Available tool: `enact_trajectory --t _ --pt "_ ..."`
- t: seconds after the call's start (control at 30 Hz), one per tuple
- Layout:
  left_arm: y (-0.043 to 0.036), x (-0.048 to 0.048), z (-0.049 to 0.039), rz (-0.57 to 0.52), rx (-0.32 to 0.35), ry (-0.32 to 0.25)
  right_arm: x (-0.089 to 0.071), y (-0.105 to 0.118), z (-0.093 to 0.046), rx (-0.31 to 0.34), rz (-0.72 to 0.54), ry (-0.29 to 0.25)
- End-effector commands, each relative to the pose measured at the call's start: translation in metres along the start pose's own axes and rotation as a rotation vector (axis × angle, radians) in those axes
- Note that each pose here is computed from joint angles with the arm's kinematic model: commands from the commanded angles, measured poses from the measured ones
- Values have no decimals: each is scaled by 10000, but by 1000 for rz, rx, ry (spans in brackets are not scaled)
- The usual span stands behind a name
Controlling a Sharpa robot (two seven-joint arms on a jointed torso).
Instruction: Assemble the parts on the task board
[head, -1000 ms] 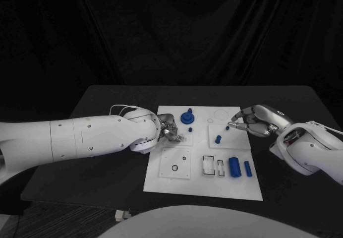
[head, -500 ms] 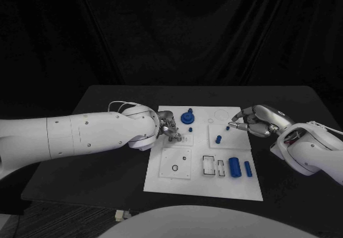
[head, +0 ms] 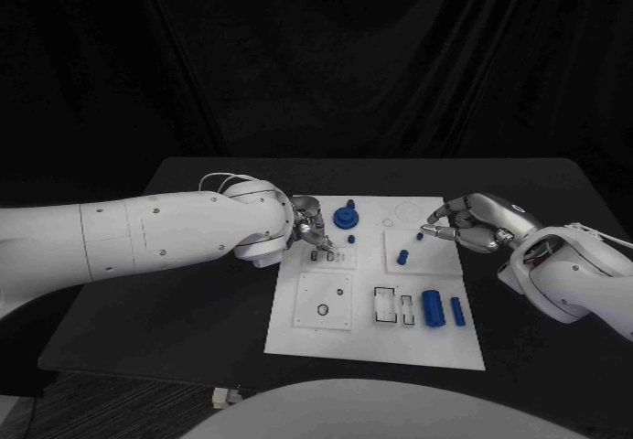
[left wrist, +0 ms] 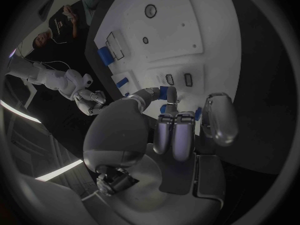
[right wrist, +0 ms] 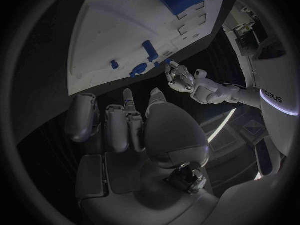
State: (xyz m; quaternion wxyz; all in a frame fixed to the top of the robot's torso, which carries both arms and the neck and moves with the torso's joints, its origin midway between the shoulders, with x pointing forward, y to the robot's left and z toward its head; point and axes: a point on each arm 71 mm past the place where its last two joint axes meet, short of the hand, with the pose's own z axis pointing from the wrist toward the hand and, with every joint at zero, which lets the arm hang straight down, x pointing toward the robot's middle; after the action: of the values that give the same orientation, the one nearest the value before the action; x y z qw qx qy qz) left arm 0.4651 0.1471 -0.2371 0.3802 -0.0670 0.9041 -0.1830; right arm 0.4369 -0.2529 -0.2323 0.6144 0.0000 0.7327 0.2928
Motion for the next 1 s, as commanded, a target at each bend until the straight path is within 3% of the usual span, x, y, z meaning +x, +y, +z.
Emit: enact_trajectory --t 0.03,0.57,1.0 --pt "-33 36 -1 -20 16 98 14 -7 -2 11 0 7" --pt "-24 16 45 -40 21 225 22 -6 3 13 -1 15" --pt "-121 -126 126 -8 -17 231 32 12 12 8 1 19"
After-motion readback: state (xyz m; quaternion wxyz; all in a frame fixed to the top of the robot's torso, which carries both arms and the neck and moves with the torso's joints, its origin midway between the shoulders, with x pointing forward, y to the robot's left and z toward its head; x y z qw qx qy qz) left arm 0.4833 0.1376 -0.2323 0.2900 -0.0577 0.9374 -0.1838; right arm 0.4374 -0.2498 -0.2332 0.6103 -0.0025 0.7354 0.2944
